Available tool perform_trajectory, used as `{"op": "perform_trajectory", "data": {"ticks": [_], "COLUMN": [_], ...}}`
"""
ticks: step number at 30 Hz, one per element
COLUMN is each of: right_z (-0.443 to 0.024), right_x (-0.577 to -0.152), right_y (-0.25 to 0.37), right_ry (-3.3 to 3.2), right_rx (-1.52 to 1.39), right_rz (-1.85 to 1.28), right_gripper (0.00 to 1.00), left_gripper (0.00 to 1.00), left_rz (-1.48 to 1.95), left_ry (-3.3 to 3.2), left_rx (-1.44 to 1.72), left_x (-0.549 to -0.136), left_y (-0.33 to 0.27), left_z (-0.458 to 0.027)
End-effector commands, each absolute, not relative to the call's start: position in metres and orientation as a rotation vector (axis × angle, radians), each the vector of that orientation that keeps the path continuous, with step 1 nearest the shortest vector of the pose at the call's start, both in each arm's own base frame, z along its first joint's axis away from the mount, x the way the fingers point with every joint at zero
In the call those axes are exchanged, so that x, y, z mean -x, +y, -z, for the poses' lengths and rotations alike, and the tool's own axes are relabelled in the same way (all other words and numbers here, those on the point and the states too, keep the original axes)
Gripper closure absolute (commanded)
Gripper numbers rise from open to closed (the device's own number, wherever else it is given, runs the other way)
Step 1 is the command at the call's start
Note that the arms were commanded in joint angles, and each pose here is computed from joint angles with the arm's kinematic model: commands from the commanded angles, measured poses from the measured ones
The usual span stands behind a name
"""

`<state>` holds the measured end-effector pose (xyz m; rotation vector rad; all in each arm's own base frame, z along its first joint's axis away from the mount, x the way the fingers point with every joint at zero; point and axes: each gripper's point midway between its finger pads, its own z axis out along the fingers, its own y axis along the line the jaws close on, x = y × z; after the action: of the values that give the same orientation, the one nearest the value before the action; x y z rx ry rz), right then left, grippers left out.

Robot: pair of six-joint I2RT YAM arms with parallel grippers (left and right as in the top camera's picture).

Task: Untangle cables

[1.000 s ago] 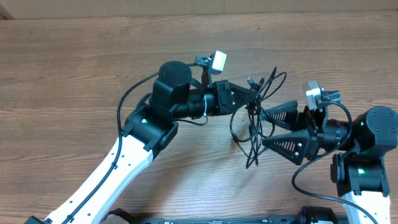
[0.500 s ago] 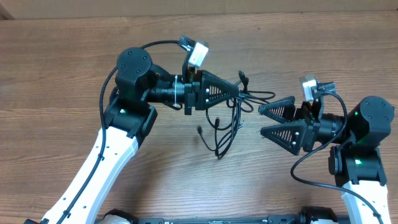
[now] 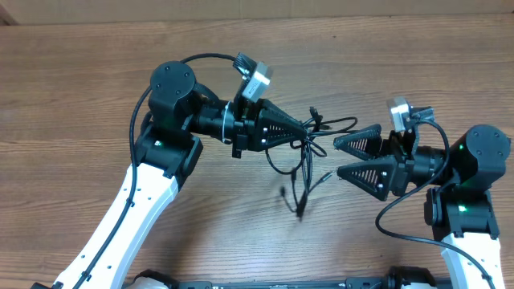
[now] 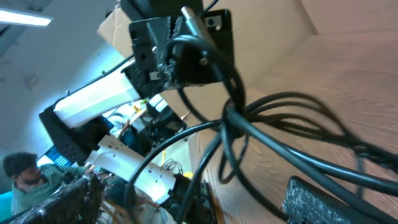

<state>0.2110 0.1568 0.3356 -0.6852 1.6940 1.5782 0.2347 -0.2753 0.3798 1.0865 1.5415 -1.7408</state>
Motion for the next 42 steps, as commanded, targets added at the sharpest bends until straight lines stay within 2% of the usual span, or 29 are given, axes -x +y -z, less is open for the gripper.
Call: {"op": "perform_trajectory", "data": {"ticks": [1,9,12,23,33,42], "right_z": [-0.346,-0.36,-0.366,-0.368,-0.358,-0.356], "right_x": [-0.198,-0.187,-0.188,-0.222,-0.235,-0.229], "right_y": [0.158,0.159,0.159,0.155,0.154,0.155], "right_ry": [1.646,1.542,1.488,1.404,1.433,1.432], "right_rx": [0.792,0.921,0.959,0.939,0.918,0.955], "right_rz": [-1.579,-1.483,-1.417,-1.28,-1.306,-1.326], "right_gripper": [0.09,0.09,0.12,0.11,0.12,0.23], "left_gripper": [0.96,0.96,0.96,0.96,0.96,0.96], "left_rz": [1.632,1.653,1.687,1.86,1.877,1.813], "left_ry": [1.437,1.512,1.505,1.47,1.458,1.563], "left_rx": [-1.137,-1.092,-1.127,-1.294,-1.323,-1.172], "left_x": [-0.239,-0.242,-0.235,-0.194,-0.182,-0.203], "left_y": [-0.274,-0.275,-0.275,-0.28,-0.292,-0.301], "left_z": [-0.387,-0.377,-0.377,-0.377,-0.377,-0.372]}}
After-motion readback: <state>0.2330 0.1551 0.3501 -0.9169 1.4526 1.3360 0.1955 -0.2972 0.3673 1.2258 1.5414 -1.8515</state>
